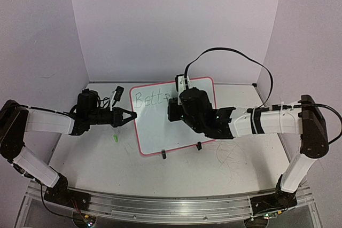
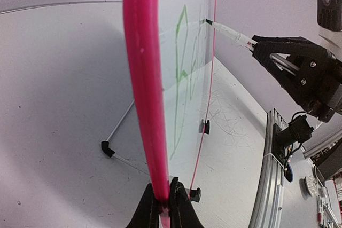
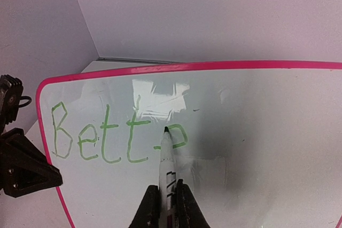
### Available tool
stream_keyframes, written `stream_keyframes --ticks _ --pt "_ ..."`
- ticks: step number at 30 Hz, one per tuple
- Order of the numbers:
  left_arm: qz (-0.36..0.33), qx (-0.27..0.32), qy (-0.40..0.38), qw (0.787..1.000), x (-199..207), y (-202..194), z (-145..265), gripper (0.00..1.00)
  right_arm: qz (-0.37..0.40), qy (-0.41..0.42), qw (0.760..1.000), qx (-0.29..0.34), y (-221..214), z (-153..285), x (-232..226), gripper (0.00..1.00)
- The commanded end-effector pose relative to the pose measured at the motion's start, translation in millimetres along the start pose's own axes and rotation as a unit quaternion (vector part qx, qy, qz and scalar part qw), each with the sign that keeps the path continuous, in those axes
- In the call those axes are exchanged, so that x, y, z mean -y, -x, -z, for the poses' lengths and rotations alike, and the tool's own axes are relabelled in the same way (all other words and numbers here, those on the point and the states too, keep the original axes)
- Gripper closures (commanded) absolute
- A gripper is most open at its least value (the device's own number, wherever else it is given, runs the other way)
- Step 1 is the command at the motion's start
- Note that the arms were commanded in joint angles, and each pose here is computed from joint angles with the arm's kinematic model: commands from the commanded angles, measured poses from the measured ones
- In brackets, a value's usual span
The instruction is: Write a sentence on the whiteboard
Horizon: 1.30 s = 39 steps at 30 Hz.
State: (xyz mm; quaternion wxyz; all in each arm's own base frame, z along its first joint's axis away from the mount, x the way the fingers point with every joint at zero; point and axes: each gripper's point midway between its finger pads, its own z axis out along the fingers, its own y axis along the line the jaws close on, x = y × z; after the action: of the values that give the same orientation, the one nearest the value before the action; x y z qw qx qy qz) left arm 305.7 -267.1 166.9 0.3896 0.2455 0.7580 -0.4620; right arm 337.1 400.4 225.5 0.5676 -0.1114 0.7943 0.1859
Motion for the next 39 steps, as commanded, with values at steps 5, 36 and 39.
stream_keyframes --ticks 5,36,39 --pt "-0.037 0.015 0.008 0.999 4.0 17.7 -0.9 1.00 -0.004 0.000 1.000 -0.024 -17.9 4.6 4.8 1.00" --pt "-0.038 0.013 0.008 0.999 4.3 17.2 -2.0 1.00 -0.007 0.017 1.000 0.016 22.7 16.8 26.7 1.00" --pt "-0.037 0.011 0.008 0.999 4.3 16.1 -2.9 1.00 -0.001 0.026 0.999 0.019 25.8 11.2 19.6 1.00"
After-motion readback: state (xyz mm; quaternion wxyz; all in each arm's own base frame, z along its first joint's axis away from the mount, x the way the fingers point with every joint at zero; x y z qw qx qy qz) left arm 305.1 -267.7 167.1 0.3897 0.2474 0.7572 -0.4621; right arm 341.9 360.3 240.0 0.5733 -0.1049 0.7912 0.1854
